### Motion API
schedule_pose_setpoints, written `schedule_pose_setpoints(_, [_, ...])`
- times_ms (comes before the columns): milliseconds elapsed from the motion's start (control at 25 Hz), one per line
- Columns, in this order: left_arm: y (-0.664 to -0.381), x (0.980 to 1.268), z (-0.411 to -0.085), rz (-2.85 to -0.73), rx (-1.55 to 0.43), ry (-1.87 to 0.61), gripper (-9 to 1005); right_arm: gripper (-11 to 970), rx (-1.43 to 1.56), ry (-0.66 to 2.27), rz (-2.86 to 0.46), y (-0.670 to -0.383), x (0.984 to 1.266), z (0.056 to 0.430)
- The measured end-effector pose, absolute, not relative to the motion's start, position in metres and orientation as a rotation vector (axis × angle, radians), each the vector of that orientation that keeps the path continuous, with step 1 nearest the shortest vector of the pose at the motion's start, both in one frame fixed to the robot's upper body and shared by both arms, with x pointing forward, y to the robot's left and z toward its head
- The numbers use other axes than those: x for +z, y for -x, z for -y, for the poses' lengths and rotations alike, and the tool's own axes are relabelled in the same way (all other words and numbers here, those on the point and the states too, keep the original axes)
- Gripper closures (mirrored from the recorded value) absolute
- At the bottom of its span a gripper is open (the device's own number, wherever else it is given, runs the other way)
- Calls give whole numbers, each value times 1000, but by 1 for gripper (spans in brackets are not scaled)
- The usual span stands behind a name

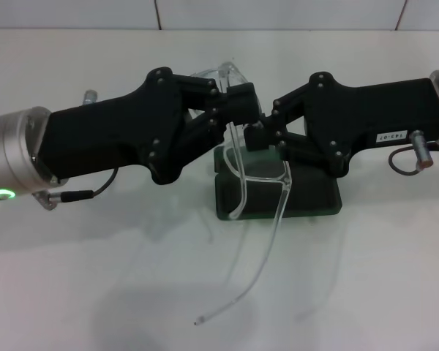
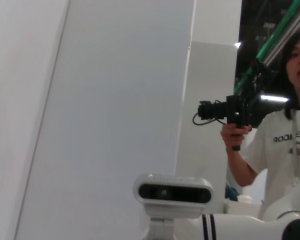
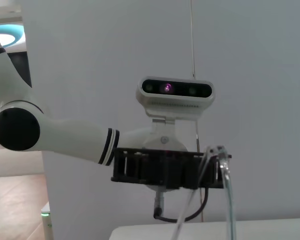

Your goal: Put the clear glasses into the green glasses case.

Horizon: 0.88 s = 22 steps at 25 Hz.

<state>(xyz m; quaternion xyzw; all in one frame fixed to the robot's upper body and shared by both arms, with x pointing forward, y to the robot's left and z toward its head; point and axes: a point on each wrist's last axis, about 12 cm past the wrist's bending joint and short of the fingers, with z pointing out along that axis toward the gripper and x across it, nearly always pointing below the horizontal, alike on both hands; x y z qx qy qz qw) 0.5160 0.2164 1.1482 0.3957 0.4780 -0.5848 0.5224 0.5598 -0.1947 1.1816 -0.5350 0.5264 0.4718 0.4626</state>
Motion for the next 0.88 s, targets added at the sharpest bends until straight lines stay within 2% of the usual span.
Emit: schedule_pose_setpoints(880, [-513, 1142, -220, -1099, -1323, -933, 948, 877, 1177, 1268, -1265, -557, 1176, 199])
